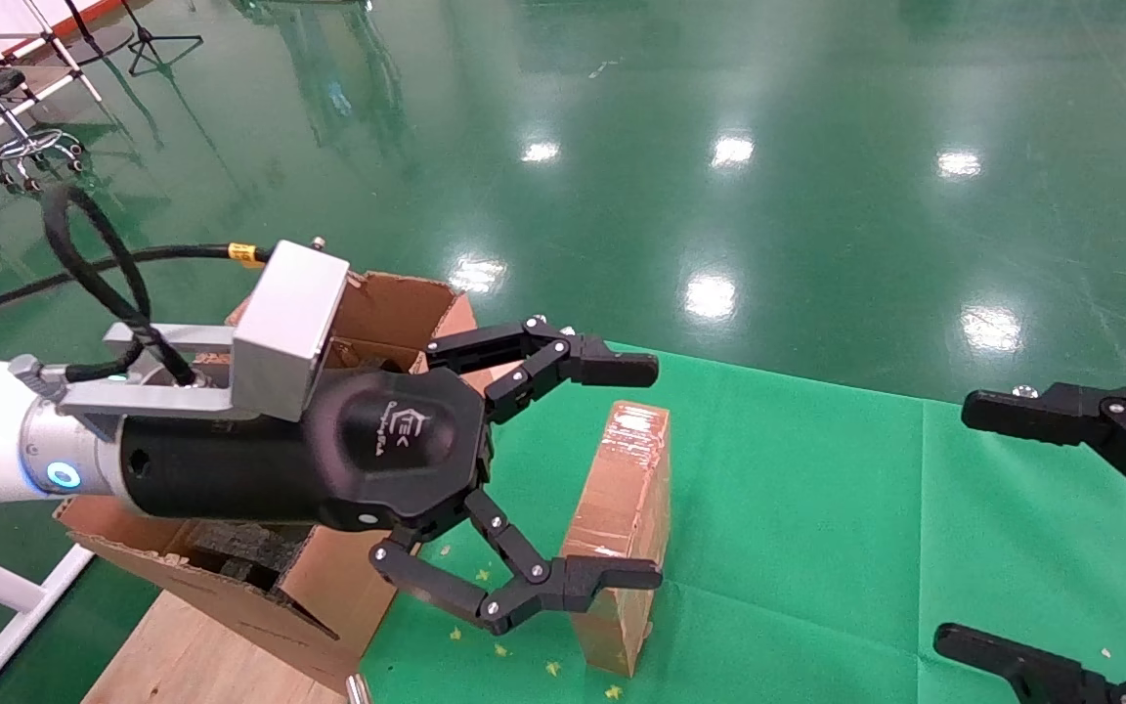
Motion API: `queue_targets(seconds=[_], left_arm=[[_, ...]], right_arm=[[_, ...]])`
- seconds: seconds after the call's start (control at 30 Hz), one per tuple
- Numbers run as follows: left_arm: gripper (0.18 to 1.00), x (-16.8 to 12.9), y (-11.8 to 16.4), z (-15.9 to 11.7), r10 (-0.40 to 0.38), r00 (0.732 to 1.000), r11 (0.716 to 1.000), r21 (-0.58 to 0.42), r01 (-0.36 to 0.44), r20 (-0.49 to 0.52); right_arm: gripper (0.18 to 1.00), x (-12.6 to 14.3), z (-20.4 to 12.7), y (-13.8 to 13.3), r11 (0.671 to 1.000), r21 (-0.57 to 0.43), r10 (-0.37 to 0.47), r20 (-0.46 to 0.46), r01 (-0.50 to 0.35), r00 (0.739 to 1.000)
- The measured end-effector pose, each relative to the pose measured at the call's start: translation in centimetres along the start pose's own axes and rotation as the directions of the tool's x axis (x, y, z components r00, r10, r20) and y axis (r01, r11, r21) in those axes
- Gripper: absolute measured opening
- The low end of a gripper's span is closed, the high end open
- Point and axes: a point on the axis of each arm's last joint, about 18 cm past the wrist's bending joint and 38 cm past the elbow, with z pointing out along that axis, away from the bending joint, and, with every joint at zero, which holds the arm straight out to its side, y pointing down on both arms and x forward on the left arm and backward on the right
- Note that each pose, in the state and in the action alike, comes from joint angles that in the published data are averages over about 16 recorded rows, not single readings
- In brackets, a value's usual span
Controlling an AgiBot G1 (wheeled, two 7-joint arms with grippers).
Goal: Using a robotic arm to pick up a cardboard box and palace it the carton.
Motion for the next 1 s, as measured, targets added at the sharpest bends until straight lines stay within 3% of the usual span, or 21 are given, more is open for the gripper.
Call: queue_targets(seconds=[0.53,0.77,1.0], left_arm=[[1.001,0.0,0.1,0.0,0.005,1.000,1.000,-0.018,-0.005,-0.001],[1.001,-0.7,1.1,0.1,-0.007,1.000,0.990,-0.144,0.011,0.024],[1.001,-2.0,2.6,0.1,-0.040,0.995,0.952,-0.298,0.064,0.086]], right_arm=[[1.001,0.0,0.0,0.0,1.000,0.000,0.000,0.000,0.000,1.000],[0.998,0.0,0.0,0.0,1.000,0.000,0.000,0.000,0.000,1.000],[0.979,0.0,0.0,0.0,1.000,0.000,0.000,0.000,0.000,1.000]])
